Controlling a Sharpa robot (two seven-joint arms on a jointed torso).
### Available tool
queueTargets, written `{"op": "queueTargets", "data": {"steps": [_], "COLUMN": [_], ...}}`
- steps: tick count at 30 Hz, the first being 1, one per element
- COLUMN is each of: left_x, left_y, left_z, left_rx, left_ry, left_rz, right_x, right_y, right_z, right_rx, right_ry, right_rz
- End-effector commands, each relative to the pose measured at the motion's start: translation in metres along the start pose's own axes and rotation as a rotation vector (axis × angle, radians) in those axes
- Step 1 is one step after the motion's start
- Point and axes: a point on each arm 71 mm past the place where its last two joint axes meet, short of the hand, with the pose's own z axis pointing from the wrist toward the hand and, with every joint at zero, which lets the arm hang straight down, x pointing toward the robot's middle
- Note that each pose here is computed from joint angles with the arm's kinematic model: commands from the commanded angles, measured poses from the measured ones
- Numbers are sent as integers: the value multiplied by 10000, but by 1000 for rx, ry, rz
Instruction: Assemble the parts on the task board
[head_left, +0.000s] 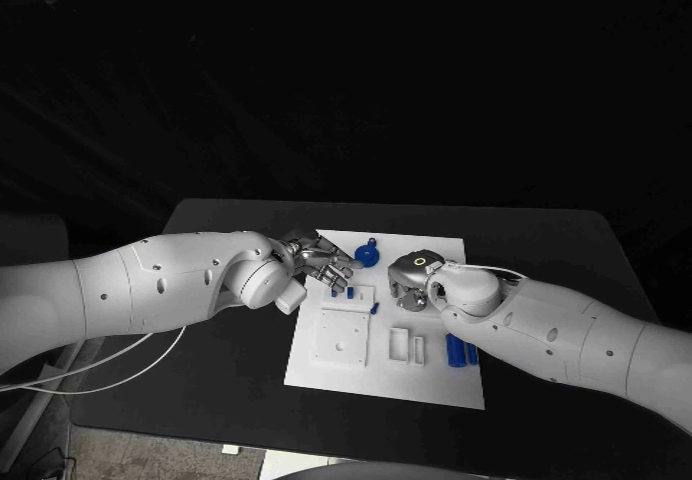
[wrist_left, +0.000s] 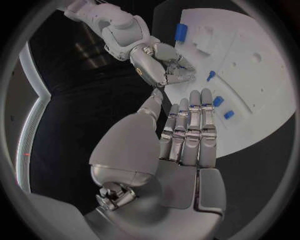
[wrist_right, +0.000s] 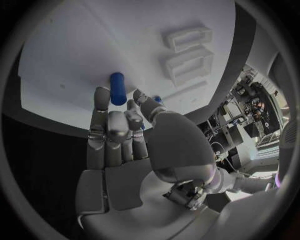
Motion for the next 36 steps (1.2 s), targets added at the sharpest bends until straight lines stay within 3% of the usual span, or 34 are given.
{"op": "queueTargets", "data": {"steps": [1, 9, 15, 19, 29, 36], "left_x": [22, 26, 13, 5, -4, -5], "left_y": [-12, -13, -8, -5, -1, -2], "left_z": [0, 0, -3, -5, -11, -10], "left_rx": [5, 4, 4, 5, 6, 6], "left_ry": [17, 19, 15, 12, 11, 11], "left_rz": [5, 6, 8, 10, 13, 14], "right_x": [70, 15, -48, -92, -183, -182], "right_y": [-15, 9, 81, 134, 213, 296], "right_z": [-10, -10, -61, -94, -143, -121], "right_rx": [2, -7, -57, -80, -64, -51], "right_ry": [49, -20, -96, -118, -129, -66], "right_rz": [-19, 10, 63, 81, 96, 81]}}
